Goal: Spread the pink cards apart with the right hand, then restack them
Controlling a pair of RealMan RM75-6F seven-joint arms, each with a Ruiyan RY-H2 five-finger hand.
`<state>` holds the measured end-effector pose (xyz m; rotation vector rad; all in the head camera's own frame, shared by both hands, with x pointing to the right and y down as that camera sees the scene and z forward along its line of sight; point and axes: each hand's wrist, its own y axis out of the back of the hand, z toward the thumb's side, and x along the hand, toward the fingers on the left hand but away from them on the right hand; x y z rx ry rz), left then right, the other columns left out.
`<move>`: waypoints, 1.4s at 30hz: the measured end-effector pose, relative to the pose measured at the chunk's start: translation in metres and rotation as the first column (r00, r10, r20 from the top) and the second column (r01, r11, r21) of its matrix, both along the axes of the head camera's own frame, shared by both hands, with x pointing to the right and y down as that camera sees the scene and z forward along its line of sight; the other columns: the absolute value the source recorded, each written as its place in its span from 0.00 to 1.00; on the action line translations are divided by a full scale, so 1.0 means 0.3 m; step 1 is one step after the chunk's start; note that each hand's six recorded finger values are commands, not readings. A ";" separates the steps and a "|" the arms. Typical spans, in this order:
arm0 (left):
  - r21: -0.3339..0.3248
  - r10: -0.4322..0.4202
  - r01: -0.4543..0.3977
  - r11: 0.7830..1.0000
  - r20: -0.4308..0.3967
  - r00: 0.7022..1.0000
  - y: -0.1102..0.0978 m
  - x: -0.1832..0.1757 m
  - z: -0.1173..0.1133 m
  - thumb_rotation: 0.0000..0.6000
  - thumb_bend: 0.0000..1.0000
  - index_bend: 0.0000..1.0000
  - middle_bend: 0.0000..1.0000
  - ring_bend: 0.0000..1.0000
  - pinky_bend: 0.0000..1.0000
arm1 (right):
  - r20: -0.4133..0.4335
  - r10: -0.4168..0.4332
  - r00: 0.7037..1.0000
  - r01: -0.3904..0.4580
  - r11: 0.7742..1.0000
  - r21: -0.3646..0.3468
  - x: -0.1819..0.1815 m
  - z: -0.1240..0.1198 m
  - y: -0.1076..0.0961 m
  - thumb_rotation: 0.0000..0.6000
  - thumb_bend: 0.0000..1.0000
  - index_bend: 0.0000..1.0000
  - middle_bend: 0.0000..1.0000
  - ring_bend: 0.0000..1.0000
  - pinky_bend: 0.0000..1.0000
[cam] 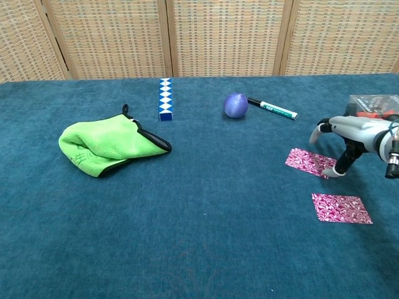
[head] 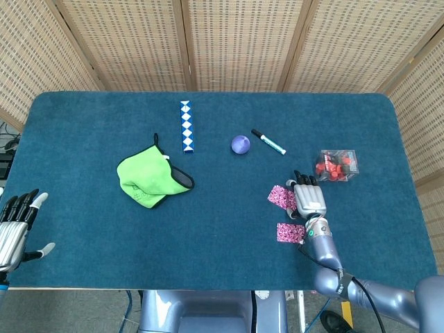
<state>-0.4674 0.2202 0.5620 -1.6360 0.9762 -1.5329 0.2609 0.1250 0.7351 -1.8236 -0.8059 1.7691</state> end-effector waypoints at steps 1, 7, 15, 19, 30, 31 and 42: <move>0.000 0.000 0.000 1.000 0.000 1.000 0.000 0.000 0.000 1.00 0.04 0.00 0.00 0.00 0.00 | 0.002 0.001 1.000 -0.001 1.000 0.001 -0.001 -0.001 0.000 1.00 0.31 0.20 0.00 0.00 0.01; -0.001 -0.001 0.001 1.000 0.000 1.000 -0.001 0.000 0.000 1.00 0.04 0.00 0.00 0.00 0.00 | 0.031 -0.007 1.000 0.007 1.000 0.010 -0.012 -0.031 0.007 1.00 0.31 0.20 0.00 0.00 0.01; -0.002 0.000 0.000 1.000 -0.002 1.000 0.000 0.001 0.000 1.00 0.04 0.00 0.00 0.00 0.00 | 0.111 -0.046 0.993 0.046 0.999 0.002 -0.017 -0.127 0.091 1.00 0.31 0.22 0.00 0.00 0.01; 0.000 0.001 -0.001 1.000 -0.004 1.000 0.001 0.001 -0.001 1.00 0.04 0.00 0.00 0.00 0.00 | 0.119 -0.089 0.989 0.089 0.996 0.002 0.005 -0.160 0.142 1.00 0.31 0.26 0.00 0.00 0.01; 0.002 0.002 -0.002 1.000 -0.002 1.000 0.001 0.001 -0.001 1.00 0.04 0.00 0.00 0.00 0.00 | 0.104 -0.189 0.976 0.190 0.982 0.000 0.051 -0.150 0.288 1.00 0.31 0.31 0.00 0.00 0.01; 0.003 0.002 -0.002 1.000 -0.002 1.000 0.000 0.001 -0.001 1.00 0.04 0.00 0.00 0.00 0.00 | 0.101 -0.195 0.976 0.196 0.981 0.005 0.053 -0.147 0.292 1.00 0.31 0.31 0.00 0.00 0.01; 0.004 0.001 -0.001 1.000 -0.002 1.000 0.000 0.001 -0.001 1.00 0.04 0.00 0.00 0.00 0.00 | 0.090 -0.226 0.970 0.224 0.974 0.032 0.057 -0.106 0.320 1.00 0.31 0.31 0.00 0.00 0.01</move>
